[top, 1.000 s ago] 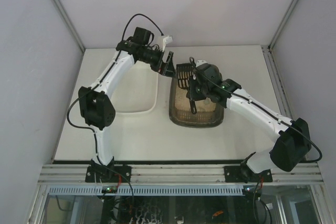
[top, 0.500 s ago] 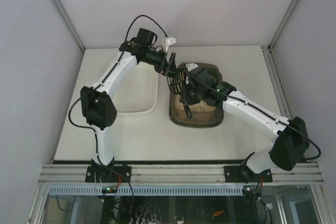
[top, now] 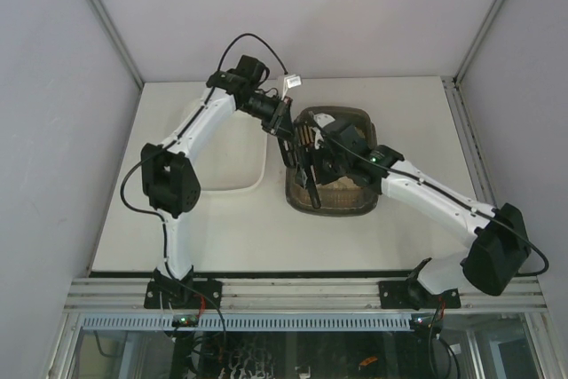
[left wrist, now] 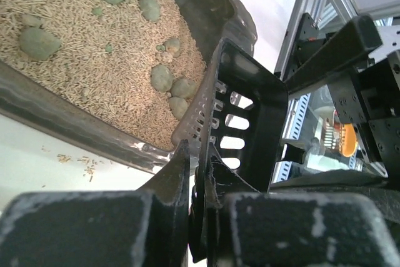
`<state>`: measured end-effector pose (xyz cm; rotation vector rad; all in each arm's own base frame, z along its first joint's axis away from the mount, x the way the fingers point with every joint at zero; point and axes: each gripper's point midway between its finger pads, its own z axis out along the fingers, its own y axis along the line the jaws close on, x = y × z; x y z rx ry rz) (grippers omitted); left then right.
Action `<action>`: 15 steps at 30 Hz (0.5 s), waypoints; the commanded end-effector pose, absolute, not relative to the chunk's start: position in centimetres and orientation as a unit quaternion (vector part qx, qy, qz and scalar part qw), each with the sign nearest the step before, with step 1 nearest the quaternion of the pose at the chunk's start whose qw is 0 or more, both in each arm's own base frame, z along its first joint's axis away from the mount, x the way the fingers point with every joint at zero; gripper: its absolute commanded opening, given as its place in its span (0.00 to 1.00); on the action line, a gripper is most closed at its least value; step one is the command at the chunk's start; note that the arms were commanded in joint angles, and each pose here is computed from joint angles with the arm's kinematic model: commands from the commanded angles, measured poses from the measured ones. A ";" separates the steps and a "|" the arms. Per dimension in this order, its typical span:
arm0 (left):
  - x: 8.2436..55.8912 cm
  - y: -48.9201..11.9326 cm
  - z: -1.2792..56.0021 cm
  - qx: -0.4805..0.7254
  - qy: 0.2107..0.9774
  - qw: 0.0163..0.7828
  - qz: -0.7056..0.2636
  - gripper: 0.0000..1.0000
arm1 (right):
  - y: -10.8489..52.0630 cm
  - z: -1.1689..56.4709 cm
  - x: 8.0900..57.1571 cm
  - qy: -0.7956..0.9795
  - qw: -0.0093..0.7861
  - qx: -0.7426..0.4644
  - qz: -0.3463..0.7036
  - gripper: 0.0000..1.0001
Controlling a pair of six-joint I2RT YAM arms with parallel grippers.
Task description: Clean the litter box
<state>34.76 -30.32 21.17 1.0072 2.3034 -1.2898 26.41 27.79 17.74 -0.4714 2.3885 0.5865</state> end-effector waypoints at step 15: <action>33.9 -32.0 27.3 0.353 0.734 0.225 -0.534 0.00 | 26.6 21.0 23.3 0.804 0.307 -0.115 0.497 0.66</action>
